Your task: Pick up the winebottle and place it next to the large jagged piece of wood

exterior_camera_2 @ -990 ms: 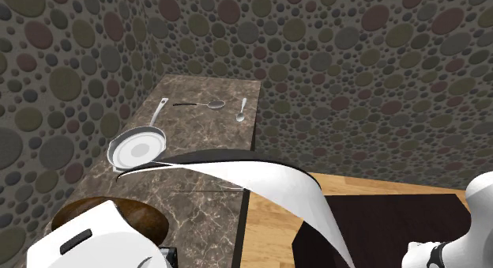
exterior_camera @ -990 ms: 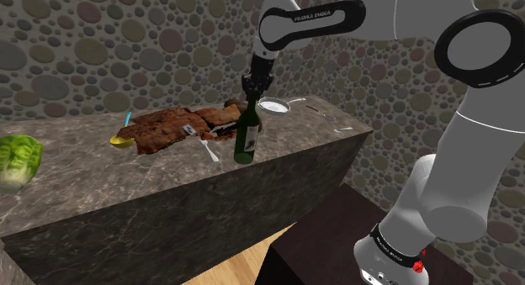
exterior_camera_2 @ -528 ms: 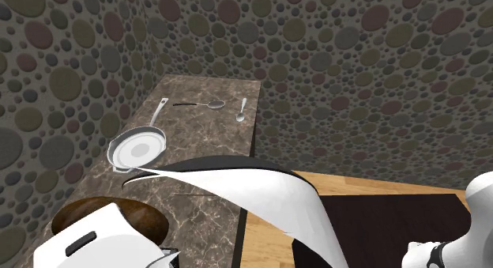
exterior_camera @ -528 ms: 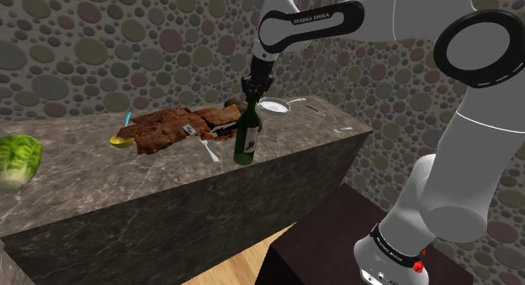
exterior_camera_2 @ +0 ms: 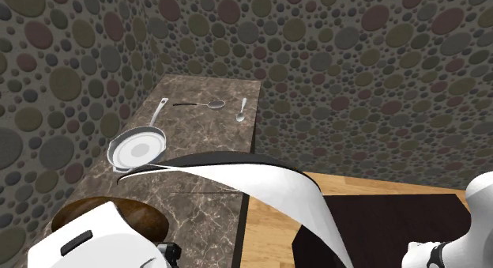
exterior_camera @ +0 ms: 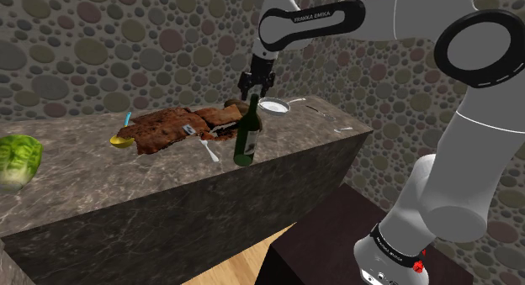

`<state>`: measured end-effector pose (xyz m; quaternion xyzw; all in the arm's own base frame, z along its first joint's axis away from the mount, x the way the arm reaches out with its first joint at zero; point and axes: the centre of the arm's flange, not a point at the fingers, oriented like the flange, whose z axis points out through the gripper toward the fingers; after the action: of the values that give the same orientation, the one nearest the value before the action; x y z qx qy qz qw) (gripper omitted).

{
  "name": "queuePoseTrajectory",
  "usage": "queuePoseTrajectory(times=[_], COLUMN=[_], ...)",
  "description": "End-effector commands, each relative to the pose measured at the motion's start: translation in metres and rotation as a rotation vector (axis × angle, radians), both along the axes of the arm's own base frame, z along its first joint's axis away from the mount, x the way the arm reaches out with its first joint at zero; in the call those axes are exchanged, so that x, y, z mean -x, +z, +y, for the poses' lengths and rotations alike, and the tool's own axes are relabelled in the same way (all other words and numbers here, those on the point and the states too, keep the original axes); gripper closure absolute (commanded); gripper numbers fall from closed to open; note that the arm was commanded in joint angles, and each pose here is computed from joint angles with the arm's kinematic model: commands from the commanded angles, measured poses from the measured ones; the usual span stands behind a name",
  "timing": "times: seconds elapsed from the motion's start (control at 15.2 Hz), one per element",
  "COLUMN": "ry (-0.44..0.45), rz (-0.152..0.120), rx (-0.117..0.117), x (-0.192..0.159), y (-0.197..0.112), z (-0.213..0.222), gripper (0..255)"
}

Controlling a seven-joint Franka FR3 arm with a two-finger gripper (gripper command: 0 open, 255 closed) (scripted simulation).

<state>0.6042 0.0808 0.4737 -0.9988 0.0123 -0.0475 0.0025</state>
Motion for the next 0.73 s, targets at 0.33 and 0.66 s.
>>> queuePoseTrajectory(times=[0.33,0.66], ry=[0.000,0.000], rz=[0.000,0.000], rx=[0.000,0.000], x=[0.005,0.005], y=[0.045,0.045], z=[-0.001,-0.001], gripper=[0,0])
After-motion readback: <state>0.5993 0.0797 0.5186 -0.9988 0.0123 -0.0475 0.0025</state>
